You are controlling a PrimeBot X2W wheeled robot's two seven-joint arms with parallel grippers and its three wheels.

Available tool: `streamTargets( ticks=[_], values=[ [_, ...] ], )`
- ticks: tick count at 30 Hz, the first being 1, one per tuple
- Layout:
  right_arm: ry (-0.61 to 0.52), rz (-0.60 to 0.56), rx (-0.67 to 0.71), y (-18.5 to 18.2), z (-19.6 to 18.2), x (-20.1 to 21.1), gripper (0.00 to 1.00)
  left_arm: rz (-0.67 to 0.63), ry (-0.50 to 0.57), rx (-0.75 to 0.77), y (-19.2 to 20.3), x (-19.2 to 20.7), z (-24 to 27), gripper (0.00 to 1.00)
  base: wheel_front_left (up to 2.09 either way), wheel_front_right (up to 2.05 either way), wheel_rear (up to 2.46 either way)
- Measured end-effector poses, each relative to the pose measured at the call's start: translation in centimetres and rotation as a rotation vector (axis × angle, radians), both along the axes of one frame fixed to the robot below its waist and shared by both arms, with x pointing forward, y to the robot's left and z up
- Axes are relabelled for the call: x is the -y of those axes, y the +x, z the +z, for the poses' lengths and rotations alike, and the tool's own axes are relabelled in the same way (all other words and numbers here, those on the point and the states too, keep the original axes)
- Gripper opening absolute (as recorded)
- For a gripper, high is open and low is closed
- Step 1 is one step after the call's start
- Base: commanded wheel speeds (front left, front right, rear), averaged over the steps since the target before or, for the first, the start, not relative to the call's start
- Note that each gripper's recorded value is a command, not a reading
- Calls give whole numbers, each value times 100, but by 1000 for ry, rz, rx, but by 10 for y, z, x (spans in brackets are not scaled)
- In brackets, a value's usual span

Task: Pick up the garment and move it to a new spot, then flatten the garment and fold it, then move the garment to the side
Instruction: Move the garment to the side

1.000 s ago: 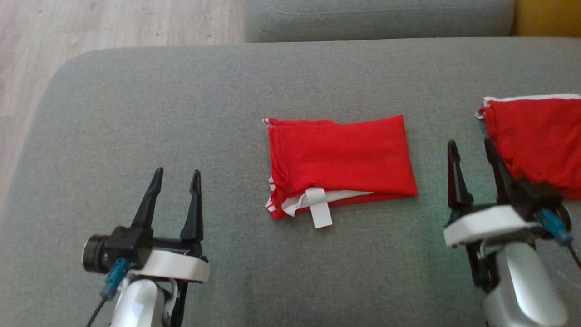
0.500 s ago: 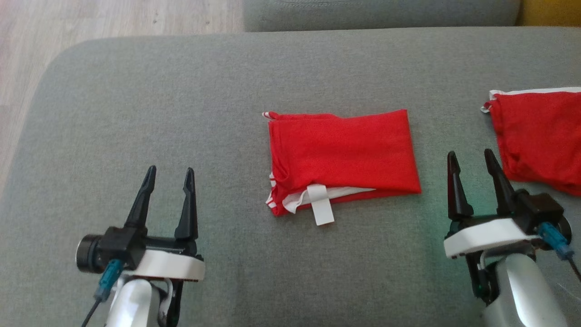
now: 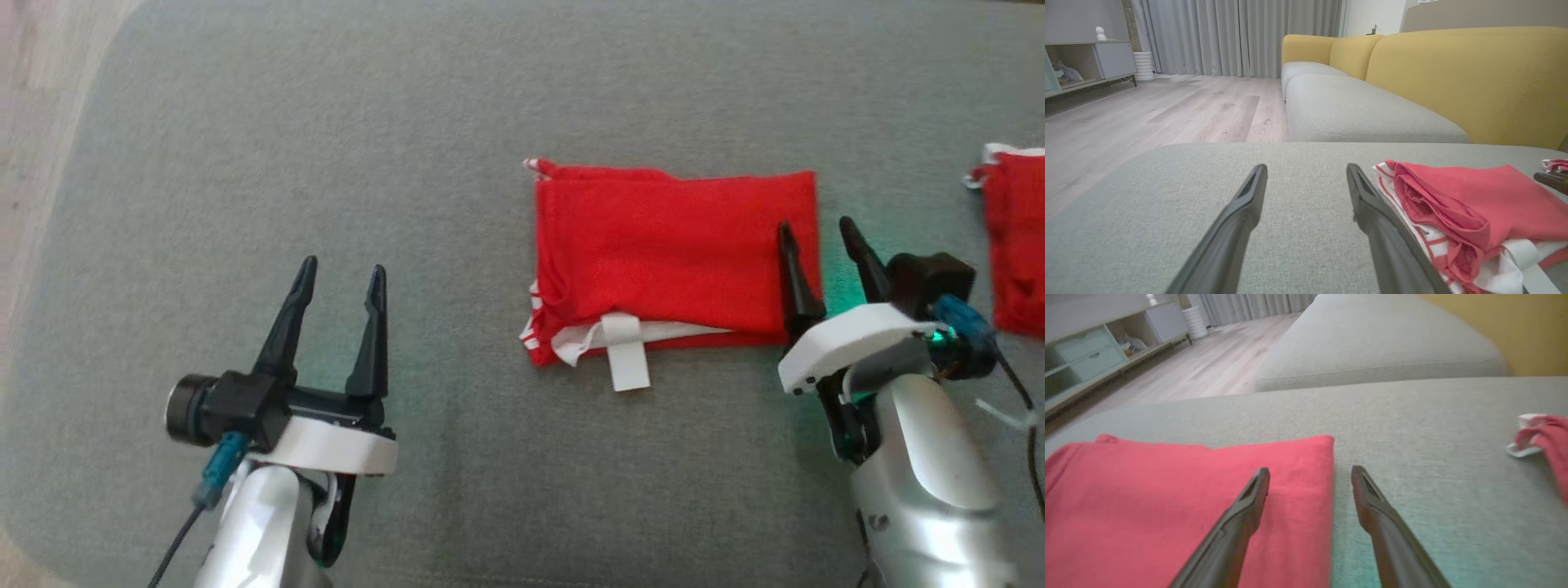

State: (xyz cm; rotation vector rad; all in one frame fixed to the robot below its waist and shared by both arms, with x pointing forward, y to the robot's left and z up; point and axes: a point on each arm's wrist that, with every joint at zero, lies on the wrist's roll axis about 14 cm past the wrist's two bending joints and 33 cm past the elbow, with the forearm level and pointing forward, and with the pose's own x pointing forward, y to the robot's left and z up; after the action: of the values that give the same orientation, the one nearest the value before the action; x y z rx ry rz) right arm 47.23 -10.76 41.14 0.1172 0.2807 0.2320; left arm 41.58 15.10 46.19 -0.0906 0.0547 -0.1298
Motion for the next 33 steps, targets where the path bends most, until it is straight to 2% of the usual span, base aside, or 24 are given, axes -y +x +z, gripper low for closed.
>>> streamTargets(
  ticks=[5,8,9,10,15,22,23,28,33],
  values=[
    [-43,46,-172,-1,-43,-13,100,18,-6,-24,-2,-5,-7,100,0,0,0],
    [-46,66,-209,4,-48,-20,100,48,-25,-31,-3,-13,-8,100,0,0,0],
    [-51,78,-216,6,-49,-22,60,50,-24,-32,-4,-14,-9,100,0,0,0],
    [-59,87,-216,8,-48,-24,0,51,-24,-32,-4,-14,-9,100,0,0,0],
    [-80,105,-195,6,-41,-26,0,38,-11,-14,-3,-10,-3,100,0,0,0],
    [-163,110,-108,-5,-18,-12,0,-18,-12,27,-1,9,11,100,0,0,0],
    [-218,113,-68,-6,-7,-5,0,-43,-12,27,-1,18,11,100,0,0,0],
    [-357,107,17,-9,23,21,0,-105,-23,33,2,42,13,100,0,0,0],
    [-560,57,33,-9,45,93,0,-182,-41,37,15,74,11,100,0,0,0]
  ],
)
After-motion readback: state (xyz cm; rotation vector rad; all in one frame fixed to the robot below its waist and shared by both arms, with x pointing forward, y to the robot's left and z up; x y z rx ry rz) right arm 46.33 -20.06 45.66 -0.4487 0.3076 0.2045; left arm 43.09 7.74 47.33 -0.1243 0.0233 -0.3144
